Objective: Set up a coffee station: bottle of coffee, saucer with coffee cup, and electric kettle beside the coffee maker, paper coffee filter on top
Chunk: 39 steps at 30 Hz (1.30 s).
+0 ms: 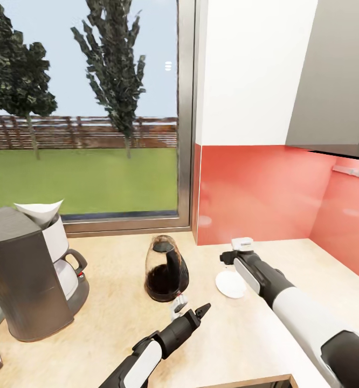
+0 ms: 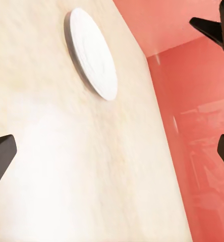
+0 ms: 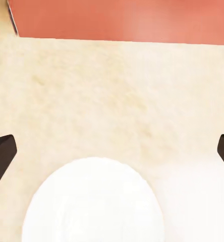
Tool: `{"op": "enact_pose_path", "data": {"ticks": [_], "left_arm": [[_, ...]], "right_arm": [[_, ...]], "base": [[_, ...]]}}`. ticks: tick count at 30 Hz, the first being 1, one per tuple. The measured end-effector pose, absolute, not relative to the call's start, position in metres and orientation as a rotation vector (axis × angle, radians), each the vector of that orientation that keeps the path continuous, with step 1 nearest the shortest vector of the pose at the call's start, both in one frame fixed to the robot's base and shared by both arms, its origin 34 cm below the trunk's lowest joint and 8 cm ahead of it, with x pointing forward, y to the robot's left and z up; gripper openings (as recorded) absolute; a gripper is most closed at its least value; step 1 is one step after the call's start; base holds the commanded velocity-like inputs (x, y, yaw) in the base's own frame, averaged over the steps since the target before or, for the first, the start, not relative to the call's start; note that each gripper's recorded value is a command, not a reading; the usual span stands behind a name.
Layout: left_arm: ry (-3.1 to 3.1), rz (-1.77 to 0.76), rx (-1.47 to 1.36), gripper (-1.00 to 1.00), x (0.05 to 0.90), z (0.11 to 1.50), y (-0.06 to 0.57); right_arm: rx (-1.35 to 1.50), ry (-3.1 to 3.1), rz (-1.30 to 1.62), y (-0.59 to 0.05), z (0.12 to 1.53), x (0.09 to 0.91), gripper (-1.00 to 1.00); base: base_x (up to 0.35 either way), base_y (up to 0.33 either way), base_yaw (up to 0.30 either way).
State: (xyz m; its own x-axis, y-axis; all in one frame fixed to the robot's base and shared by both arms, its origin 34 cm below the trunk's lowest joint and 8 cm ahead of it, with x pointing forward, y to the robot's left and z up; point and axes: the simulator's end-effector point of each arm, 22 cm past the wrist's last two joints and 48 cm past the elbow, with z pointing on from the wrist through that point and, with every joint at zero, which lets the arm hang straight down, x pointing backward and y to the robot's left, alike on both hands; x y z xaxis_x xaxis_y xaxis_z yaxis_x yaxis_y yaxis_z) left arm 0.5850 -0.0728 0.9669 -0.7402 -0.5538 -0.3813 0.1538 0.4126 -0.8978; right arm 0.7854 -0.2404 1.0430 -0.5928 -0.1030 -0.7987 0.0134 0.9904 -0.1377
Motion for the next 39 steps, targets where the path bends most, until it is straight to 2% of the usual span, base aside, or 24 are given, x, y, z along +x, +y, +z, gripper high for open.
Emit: {"op": "enact_pose_path", "data": {"ticks": [13, 28, 39], "left_arm": [[2.011, -1.374, -0.338, 1.0, 0.584, 0.967, -0.073], [2.013, -1.375, -0.338, 1.0, 0.583, 0.966, -0.073], [2.012, -1.374, -0.339, 1.0, 0.584, 0.966, -0.073]], "right_arm": [[-0.005, 2.167, -0.214, -0.253, 1.076, 0.813, 1.0], [0.114, 2.068, -0.294, -0.307, 1.043, 0.81, 1.0], [0.113, 2.069, -0.282, -0.3, 1.036, 0.807, 1.0]], "base": [[0.0, 0.0, 0.0], [0.023, 0.0, 0.0], [0.073, 0.023, 0.0]]}}
